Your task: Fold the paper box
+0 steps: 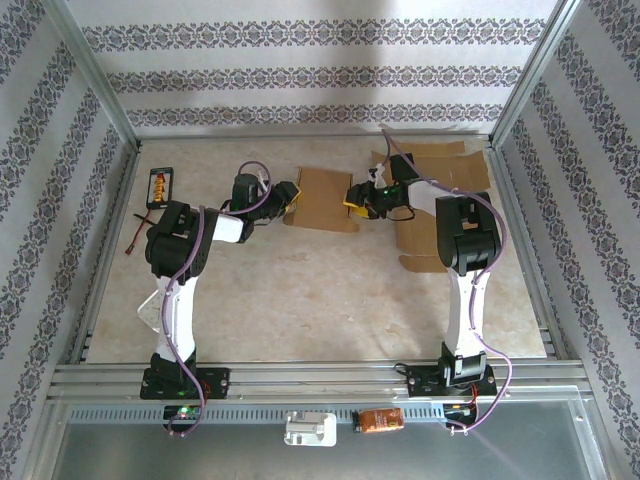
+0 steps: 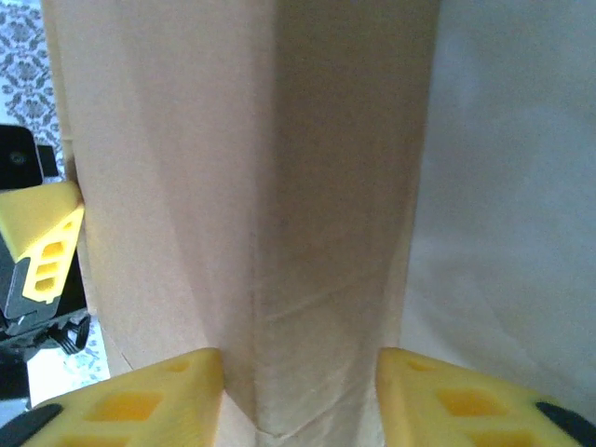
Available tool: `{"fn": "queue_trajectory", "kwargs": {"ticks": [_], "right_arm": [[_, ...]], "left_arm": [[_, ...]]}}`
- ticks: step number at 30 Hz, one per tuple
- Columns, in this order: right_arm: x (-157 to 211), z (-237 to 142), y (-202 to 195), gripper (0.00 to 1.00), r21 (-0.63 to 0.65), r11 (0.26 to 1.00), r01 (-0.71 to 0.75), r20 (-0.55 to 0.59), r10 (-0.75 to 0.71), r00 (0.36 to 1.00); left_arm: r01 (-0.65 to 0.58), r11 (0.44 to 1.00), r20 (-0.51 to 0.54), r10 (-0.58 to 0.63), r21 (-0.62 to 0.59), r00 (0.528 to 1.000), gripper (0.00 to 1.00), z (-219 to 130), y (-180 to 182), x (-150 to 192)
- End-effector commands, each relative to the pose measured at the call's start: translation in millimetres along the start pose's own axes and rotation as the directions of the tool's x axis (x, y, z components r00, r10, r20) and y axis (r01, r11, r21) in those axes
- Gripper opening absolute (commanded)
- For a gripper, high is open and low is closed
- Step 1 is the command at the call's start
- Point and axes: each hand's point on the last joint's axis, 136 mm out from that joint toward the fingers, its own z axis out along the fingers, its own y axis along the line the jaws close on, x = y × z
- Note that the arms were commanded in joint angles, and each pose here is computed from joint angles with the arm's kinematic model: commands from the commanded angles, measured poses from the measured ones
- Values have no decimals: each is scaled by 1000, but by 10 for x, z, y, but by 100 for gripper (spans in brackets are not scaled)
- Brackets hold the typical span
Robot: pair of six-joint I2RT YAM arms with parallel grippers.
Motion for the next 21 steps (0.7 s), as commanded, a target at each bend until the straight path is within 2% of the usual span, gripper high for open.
{"fn": "queue_trajectory", "kwargs": {"ticks": [1, 4, 7, 10, 12, 13, 14, 15, 17, 18, 19, 21], "right_arm": [[84, -153, 78, 58, 67, 996, 53, 28, -55, 998], [14, -456, 322, 72, 118, 980, 158, 114, -172, 979], [-16, -703, 528, 84, 206, 939, 277, 192, -316, 929], [53, -824, 725, 91, 345, 822, 454, 204, -538, 818], [140, -810, 825, 93, 405, 709, 578, 160, -677, 718], [149, -803, 804, 97, 445, 665, 600, 137, -713, 688], [108, -808, 695, 98, 493, 657, 571, 120, -701, 703], [51, -827, 587, 98, 519, 683, 514, 113, -651, 751], [-43, -779, 437, 96, 473, 793, 385, 99, -481, 871], [-62, -717, 370, 94, 430, 839, 335, 98, -412, 906], [-88, -647, 294, 93, 390, 876, 283, 105, -348, 932], [-117, -534, 198, 93, 363, 901, 239, 93, -291, 952]], "left_arm": [[-35, 998, -20, 36, 44, 999, 36, -91, -469, 97], [-58, 997, -25, 56, -60, 998, 32, -179, -409, 97], [-73, 991, -25, 71, -113, 997, 31, -241, -390, 89], [-81, 987, -37, 77, -136, 996, 31, -248, -378, 89], [-93, 984, -56, 85, -153, 995, 32, -235, -336, 108], [-108, 976, -59, 99, -187, 993, 33, -256, -279, 106], [-133, 962, -61, 122, -239, 991, 37, -300, -200, 99], [-155, 946, -61, 144, -285, 988, 41, -347, -135, 86], [-218, 914, -77, 204, -341, 976, 60, -429, -58, 75], [-239, 907, -86, 223, -348, 971, 66, -449, -55, 73], [-269, 904, -101, 249, -334, 963, 72, -451, -91, 82], [-303, 902, -126, 277, -307, 953, 80, -446, -154, 117]]}}
